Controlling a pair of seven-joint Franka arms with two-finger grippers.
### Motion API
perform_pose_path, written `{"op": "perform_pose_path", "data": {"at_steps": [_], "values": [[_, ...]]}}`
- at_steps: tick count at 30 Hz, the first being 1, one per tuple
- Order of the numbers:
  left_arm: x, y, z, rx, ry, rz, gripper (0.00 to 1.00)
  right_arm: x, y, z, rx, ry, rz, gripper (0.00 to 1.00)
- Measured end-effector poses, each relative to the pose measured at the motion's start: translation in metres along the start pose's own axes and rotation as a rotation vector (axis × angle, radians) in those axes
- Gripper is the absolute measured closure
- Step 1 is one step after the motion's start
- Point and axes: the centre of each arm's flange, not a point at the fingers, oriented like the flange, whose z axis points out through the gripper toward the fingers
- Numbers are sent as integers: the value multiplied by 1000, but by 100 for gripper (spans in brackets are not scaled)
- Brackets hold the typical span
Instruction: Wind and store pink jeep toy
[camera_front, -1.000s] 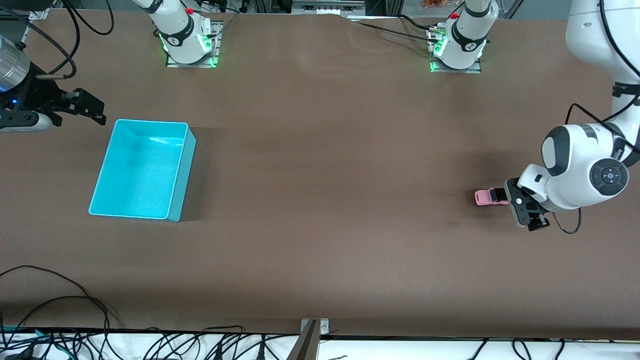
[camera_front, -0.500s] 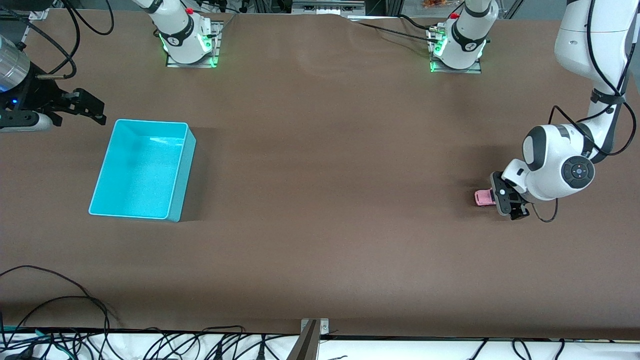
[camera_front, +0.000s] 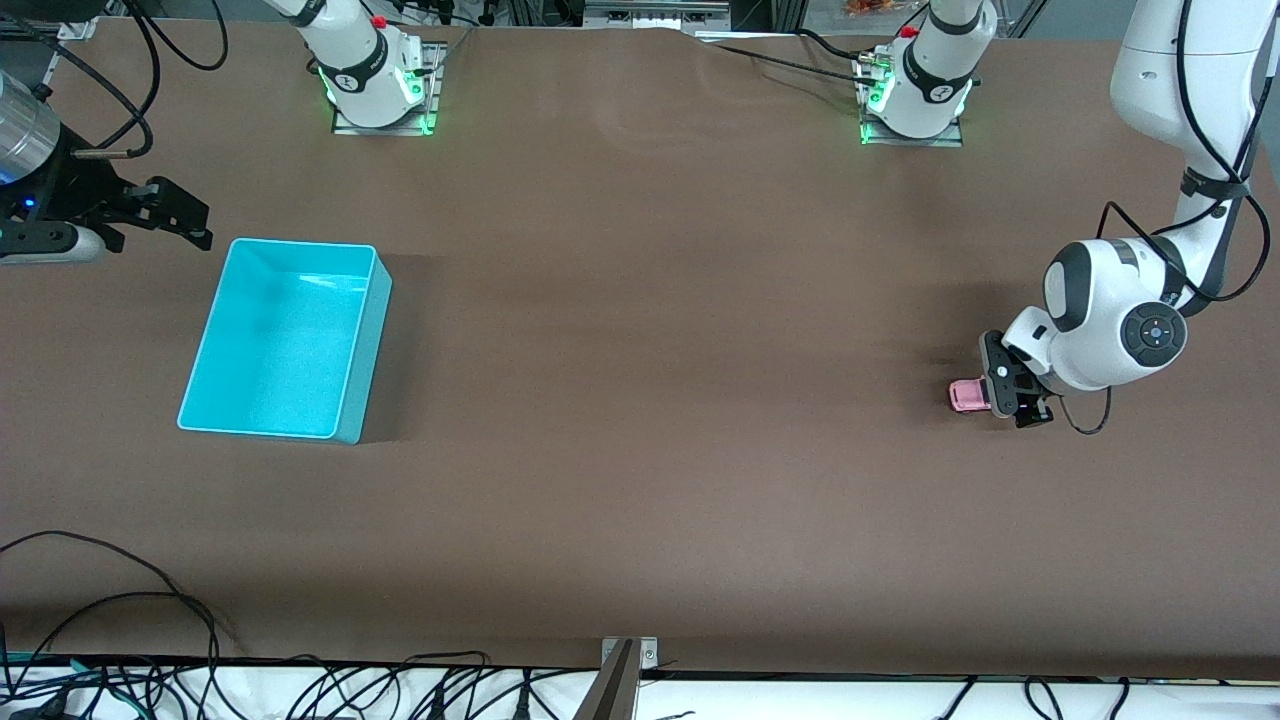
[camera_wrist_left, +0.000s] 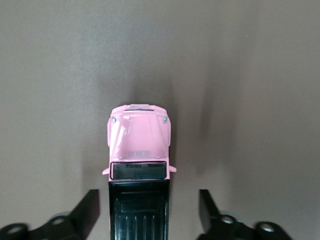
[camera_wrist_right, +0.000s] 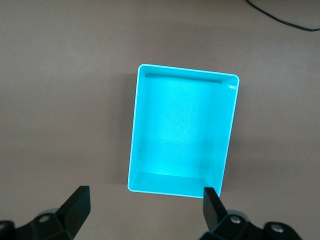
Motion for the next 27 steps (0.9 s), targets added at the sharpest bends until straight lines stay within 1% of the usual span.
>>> {"op": "perform_pose_path", "data": {"at_steps": [2,3,4,5,6,8,27], "values": [[0,0,0,1,0,16,22,0,0,0,0,0,0,0],[0,0,0,2,0,21,33,0,0,0,0,0,0,0],[0,0,0,4,0,25,33,0,0,0,0,0,0,0],[0,-1,-1,7,0,29,42,0,0,0,0,0,0,0],[0,-1,-1,12,0,31,48,0,0,0,0,0,0,0],[-1,-2,-2,17,1,34,52,0,0,0,0,0,0,0],[-1,-2,-2,18,0,72,52,0,0,0,0,0,0,0]]}}
